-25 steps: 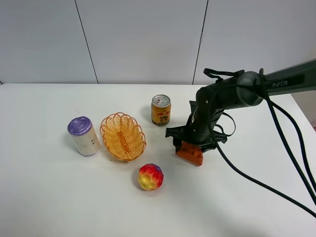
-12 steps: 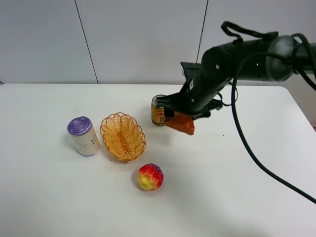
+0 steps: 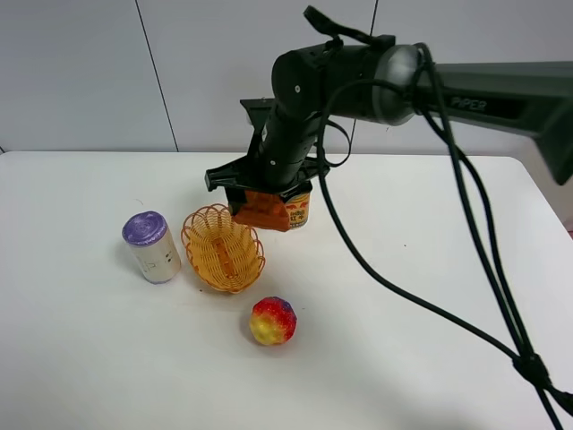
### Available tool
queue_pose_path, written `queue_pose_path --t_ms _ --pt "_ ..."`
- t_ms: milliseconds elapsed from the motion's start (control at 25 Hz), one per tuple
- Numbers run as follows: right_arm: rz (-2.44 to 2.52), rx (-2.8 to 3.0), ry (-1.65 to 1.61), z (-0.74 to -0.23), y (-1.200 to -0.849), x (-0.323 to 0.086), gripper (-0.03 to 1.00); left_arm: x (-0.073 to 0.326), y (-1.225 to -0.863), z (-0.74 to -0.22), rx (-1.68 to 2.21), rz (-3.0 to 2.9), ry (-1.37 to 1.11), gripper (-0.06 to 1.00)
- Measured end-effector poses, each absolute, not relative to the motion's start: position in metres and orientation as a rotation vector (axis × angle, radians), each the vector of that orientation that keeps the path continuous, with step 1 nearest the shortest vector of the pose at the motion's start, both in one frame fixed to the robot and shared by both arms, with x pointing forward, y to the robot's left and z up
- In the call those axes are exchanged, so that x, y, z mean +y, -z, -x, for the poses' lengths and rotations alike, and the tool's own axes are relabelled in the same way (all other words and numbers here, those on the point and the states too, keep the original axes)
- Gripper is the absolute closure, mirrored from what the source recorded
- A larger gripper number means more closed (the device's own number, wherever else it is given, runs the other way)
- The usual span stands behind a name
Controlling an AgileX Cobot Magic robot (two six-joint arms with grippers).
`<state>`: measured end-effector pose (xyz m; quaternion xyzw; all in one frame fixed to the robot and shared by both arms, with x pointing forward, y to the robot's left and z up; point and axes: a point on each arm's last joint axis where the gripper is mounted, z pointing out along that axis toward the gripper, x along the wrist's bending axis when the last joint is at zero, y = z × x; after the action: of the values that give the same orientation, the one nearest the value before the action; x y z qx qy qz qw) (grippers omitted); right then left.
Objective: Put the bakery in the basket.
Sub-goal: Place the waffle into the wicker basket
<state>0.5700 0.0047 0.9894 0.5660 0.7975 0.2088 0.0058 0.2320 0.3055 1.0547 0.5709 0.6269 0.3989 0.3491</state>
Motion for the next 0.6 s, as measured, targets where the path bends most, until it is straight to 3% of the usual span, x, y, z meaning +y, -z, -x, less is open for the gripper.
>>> queue_pose_path --t_ms 280,600 --pt "-1.777 2.584 -0.606 -0.578 -0.960 0.025 0.30 0.306 -1.055 -0.232 1.625 -1.480 -1.034 0.00" --pt "-1.788 2.630 -0.676 -0.578 -0.960 0.033 0.30 0.306 -1.055 -0.232 1.625 -1.480 -1.034 0.00"
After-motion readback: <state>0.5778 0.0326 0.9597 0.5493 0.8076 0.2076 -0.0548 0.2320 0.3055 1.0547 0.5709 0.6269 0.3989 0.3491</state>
